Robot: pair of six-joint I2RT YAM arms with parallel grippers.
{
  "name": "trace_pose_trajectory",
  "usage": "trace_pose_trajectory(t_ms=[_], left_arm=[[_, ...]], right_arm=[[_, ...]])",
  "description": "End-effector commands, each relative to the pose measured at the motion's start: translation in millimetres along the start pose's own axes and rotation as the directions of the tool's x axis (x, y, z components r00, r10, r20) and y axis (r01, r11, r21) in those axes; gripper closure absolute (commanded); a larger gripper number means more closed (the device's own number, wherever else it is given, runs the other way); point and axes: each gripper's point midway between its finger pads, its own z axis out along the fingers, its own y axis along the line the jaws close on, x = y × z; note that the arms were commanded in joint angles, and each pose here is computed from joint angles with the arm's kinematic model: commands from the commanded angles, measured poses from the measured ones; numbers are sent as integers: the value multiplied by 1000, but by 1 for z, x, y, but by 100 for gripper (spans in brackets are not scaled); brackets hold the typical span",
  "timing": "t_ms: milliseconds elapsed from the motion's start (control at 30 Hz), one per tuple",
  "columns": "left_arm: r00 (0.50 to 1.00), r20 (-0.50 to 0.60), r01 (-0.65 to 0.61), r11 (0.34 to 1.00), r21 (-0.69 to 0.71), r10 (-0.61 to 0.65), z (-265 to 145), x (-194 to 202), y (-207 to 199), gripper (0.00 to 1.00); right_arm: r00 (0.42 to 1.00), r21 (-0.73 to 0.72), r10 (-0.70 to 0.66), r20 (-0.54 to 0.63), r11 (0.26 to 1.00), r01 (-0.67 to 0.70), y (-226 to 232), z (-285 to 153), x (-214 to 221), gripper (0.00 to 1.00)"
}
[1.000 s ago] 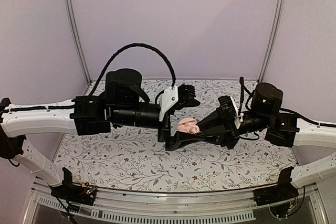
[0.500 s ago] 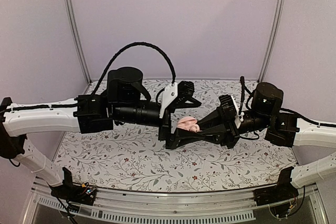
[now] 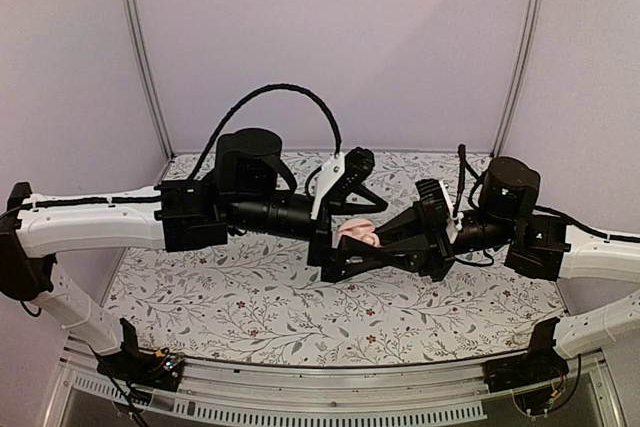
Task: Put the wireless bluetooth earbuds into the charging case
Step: Adjust the right earbud in the right side groove of the charging case.
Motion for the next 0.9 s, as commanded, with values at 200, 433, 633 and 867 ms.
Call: trace_pose_trajectory(t_ms=[200, 433, 633, 867], left_arm=[[997, 77, -2, 995, -104, 10, -11, -34, 27, 0], [996, 44, -69, 995, -73, 73, -9, -24, 12, 0], [989, 62, -127, 988, -88, 132, -17, -30, 5, 0], [983, 114, -136, 987, -89, 145, -33, -49, -2, 0]], right_arm=[[992, -51, 124, 30, 991, -122, 13, 0, 0, 100], [978, -36, 197, 64, 980, -195, 1, -10, -8, 100], [975, -22, 213, 60, 977, -212, -4, -10, -5, 100], [974, 7, 219, 53, 976, -219, -11, -13, 0, 100]])
